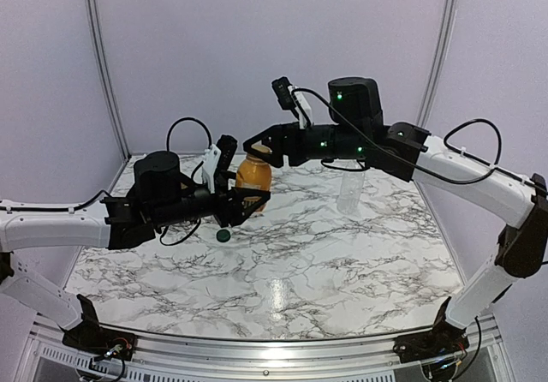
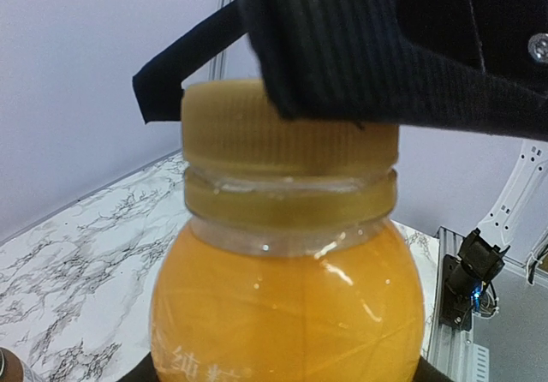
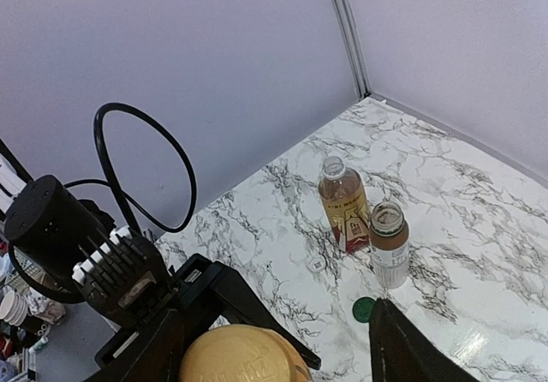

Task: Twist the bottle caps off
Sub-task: Unscrew the bottle cap from the plastic bottle.

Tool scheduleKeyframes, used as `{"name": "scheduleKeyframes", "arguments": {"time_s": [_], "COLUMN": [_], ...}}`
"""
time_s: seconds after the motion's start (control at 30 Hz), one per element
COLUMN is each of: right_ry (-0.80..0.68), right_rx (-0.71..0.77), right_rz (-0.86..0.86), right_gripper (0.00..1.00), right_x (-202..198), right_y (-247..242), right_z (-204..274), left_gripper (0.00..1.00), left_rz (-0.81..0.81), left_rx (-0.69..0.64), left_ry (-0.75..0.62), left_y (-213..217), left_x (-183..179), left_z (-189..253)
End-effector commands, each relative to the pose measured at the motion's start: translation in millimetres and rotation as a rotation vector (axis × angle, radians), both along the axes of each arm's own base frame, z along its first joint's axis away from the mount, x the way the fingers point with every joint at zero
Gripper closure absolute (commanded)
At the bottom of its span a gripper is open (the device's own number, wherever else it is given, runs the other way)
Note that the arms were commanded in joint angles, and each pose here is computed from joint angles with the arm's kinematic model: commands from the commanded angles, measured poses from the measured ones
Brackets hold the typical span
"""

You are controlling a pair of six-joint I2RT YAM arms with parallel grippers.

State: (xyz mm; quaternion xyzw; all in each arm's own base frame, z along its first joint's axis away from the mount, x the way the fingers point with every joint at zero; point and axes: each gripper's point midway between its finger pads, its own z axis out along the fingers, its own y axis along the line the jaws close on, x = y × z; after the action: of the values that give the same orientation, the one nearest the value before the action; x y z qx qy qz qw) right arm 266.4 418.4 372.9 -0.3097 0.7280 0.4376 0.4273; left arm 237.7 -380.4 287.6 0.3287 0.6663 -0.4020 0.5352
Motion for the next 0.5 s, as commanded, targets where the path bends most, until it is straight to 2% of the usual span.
{"name": "scheduleKeyframes", "arguments": {"time_s": [0.0,0.47], "right_ry": [0.005,0.028], "right_rx": [0.011,0.016], "right_rz": [0.005,0.044], "right_gripper": [0.35,0.44], "right_x": [-3.6,-8.9], "right_y": [4.8,10.2], "right_z": [8.0,0.7], "left_gripper": [0.85,0.85], "left_rz": [0.020,0.051], "left_rx": [0.000,0.009], "left_ry": [-0.027,-0.032], "left_y": [0.4,3.7], "left_x": [2.2,6.4], "left_z": [9.3,8.6]}}
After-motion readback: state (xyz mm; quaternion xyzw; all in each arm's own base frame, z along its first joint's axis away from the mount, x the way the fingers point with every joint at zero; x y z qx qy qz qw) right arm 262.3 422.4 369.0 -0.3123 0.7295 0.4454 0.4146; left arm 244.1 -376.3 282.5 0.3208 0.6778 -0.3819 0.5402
